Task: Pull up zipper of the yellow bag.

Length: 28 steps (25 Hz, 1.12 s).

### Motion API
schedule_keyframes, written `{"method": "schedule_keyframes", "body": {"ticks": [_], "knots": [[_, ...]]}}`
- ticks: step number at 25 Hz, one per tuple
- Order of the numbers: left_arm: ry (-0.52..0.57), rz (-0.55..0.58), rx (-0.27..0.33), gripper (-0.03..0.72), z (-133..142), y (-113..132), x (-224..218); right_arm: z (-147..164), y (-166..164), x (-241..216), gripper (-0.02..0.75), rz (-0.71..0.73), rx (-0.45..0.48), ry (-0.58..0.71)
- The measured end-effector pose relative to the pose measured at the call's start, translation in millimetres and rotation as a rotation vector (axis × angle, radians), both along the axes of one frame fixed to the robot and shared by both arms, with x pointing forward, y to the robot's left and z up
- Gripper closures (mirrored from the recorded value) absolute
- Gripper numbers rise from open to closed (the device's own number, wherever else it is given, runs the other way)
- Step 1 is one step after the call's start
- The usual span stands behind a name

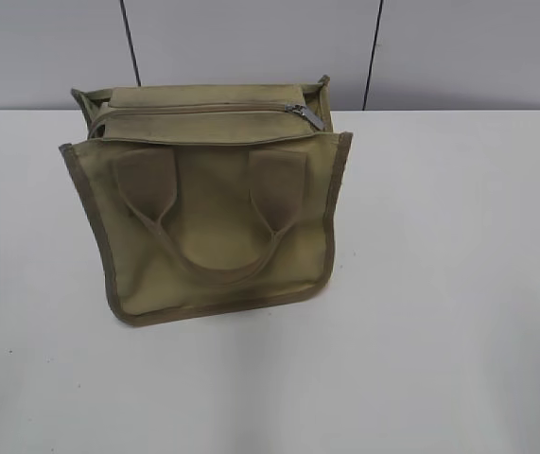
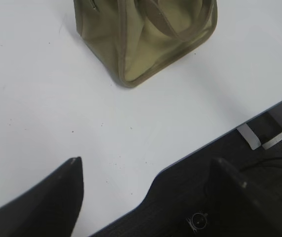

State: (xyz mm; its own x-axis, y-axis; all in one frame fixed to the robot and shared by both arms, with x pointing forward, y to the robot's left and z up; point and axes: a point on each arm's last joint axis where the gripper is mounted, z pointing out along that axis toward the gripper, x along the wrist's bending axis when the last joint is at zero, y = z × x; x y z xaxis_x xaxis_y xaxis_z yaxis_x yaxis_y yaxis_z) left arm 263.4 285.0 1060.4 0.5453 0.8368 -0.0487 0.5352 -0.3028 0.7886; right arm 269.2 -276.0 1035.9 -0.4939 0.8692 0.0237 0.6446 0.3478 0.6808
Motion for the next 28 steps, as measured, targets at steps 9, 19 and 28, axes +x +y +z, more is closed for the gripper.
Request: {"method": "schedule_keyframes", "body": {"ticks": [9, 19, 28], "knots": [[-0.008, 0.238, -0.004, 0.105, 0.3, 6.6, 2.0, 0.2, -4.5, 2.9, 0.142, -0.149, 0.005, -0.002], [-0.162, 0.607, -0.054, 0.116, 2.9, 17.3, -22.5, 5.2, -13.5, -27.4, 0.153, -0.424, 0.051, -0.246], [-0.234, 0.622, -0.076, 0.186, 2.7, 17.3, -34.5, 5.3, -13.1, -33.8, 0.153, -0.434, 0.06, -0.292]]}}
